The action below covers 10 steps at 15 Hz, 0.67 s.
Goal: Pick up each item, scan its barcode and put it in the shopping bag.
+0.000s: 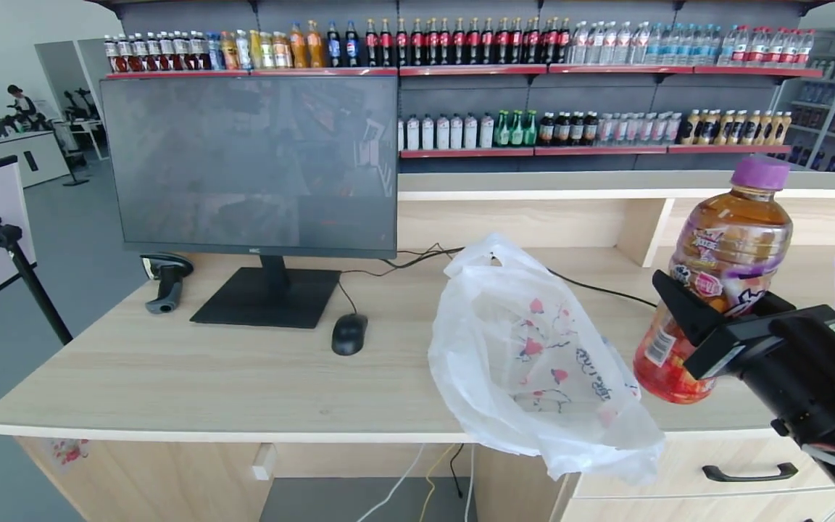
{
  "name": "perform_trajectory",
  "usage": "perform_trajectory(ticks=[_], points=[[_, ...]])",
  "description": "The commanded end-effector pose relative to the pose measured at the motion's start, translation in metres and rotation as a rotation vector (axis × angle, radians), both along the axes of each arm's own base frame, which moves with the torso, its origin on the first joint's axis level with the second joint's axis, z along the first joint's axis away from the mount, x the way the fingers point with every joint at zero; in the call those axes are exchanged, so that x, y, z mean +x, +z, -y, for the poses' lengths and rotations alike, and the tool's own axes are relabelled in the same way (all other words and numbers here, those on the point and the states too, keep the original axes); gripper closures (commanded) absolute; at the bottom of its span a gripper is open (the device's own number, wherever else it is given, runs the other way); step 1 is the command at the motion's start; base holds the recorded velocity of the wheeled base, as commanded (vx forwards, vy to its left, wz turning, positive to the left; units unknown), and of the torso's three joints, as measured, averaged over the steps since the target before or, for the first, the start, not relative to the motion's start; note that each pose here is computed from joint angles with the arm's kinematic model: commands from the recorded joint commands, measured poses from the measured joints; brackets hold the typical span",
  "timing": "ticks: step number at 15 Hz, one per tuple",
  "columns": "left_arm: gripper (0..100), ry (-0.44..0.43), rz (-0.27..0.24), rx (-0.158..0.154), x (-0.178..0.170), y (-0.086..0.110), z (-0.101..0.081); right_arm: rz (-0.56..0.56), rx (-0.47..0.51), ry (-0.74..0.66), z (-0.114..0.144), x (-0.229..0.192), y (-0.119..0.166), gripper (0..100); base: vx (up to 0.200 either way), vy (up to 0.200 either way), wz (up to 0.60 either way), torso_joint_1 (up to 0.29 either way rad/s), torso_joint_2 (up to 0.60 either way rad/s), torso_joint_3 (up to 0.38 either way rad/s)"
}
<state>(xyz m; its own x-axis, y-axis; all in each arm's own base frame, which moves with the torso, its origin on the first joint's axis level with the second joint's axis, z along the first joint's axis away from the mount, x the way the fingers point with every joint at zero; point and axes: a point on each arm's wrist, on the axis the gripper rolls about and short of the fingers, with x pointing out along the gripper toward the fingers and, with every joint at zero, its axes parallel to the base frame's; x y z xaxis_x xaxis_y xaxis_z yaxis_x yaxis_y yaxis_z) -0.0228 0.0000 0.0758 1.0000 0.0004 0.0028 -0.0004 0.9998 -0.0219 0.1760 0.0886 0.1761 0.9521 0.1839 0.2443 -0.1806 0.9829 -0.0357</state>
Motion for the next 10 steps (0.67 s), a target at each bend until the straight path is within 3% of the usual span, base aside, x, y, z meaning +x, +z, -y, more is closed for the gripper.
perform_trajectory(ticks=[1, 6, 10], points=[[0, 0.000, 0.000, 0.000, 0.0000, 0.0000, 0.0000, 0.012, 0.004, 0.003, -0.0009, 0.0002, 0.0024, 100, 0.200, 0.000, 0.00, 0.002, 0.01, 0.007], [0, 0.001, -0.001, -0.001, 0.0000, -0.0002, -0.0001, 0.006, -0.003, 0.005, -0.0012, 0.0001, 0.0008, 100, 0.200, 0.000, 0.00, 0.001, 0.00, 0.001], [0, 0.001, 0.000, -0.001, 0.0000, 0.0000, -0.0001, 0.009, 0.003, 0.003, -0.0007, -0.0001, 0.0018, 100, 0.000, 0.000, 0.00, 0.000, 0.00, 0.000]])
